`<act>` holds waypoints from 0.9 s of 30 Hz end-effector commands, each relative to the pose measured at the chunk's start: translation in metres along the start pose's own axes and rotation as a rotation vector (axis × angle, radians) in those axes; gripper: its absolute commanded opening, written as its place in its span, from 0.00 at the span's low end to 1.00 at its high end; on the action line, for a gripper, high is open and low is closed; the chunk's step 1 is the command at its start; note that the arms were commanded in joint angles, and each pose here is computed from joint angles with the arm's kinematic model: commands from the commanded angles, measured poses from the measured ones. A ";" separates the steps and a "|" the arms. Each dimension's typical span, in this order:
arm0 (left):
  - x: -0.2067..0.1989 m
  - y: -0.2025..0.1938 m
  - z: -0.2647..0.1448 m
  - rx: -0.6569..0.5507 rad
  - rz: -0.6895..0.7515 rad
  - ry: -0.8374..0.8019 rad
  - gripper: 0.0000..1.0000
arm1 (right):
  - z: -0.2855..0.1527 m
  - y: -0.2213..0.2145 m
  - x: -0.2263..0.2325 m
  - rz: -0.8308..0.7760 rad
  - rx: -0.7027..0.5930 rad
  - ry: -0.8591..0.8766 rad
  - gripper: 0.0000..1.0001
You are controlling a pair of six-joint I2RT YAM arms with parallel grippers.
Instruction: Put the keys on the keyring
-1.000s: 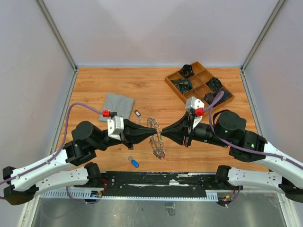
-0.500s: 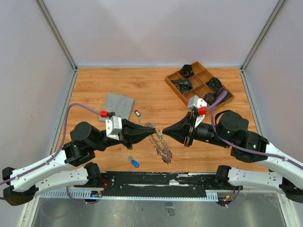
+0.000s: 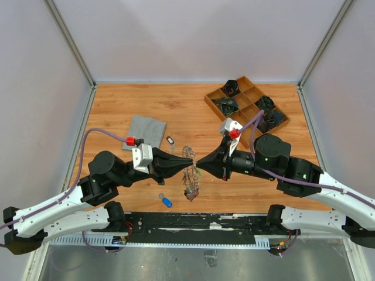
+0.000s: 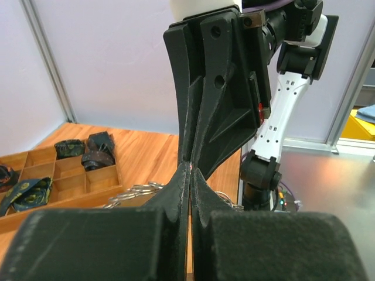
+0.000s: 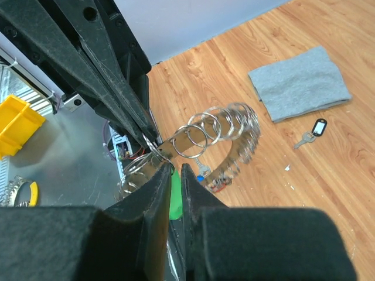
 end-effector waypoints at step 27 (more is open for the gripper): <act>-0.010 0.028 0.003 -0.156 -0.009 -0.082 0.00 | -0.011 0.020 0.011 -0.413 -0.402 0.207 0.15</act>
Point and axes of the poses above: each gripper's point midway between its finger pads, its own z axis out along the fingers, its own x axis along the line the jaws close on, y = z × x, the point moved 8 cm from there along -z, back along the fingers, and after that the axes turned 5 degrees about -z, right-handed, at the moved point
